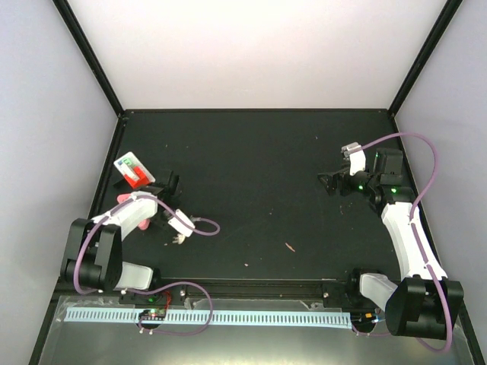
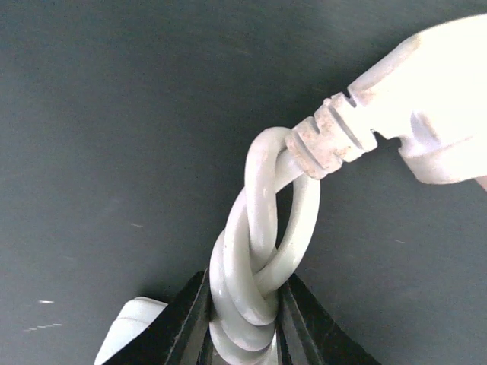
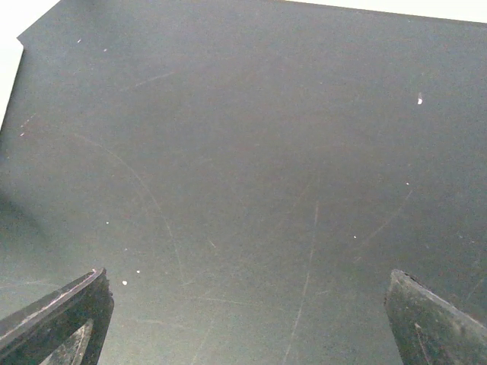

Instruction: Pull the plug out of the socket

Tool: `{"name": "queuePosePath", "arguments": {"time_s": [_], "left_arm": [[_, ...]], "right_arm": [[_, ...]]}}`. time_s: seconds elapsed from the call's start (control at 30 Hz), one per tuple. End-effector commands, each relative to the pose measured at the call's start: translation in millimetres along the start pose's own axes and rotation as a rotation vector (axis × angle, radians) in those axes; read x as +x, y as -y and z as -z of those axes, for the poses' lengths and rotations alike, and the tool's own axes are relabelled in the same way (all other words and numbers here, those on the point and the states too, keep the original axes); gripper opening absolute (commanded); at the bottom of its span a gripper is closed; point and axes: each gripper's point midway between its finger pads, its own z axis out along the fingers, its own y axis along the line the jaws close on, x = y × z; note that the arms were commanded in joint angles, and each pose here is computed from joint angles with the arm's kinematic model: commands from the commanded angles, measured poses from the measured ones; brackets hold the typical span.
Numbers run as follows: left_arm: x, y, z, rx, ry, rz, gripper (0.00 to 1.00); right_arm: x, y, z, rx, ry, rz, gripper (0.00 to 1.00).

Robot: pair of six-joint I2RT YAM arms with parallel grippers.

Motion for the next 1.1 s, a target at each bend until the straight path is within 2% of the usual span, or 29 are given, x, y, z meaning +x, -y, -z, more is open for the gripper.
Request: {"name": "queuePosePath", "arguments": {"time_s": [0.0,0.3,0.6,1.07], "left_arm": [[-20,-50,12,-0.12,0.082,0.017,0.13],[-72,-99,13,-0.133,0.139,-0.044,0.12],[-149,-144,19,-0.153,0.201,-0.157,0.12],[-281,-136,20,-0.152,0.258,-0.411,0.11]], "right_arm": [[-11,1,4,0.021,0.016,0.022,1.0],[-13,9,7,0.053,0.022,0.013,1.0],[-14,24,12,0.093,0.019,-0.02,1.0],[-14,37,15,0.126,0.025,-0.054,1.0]]}}
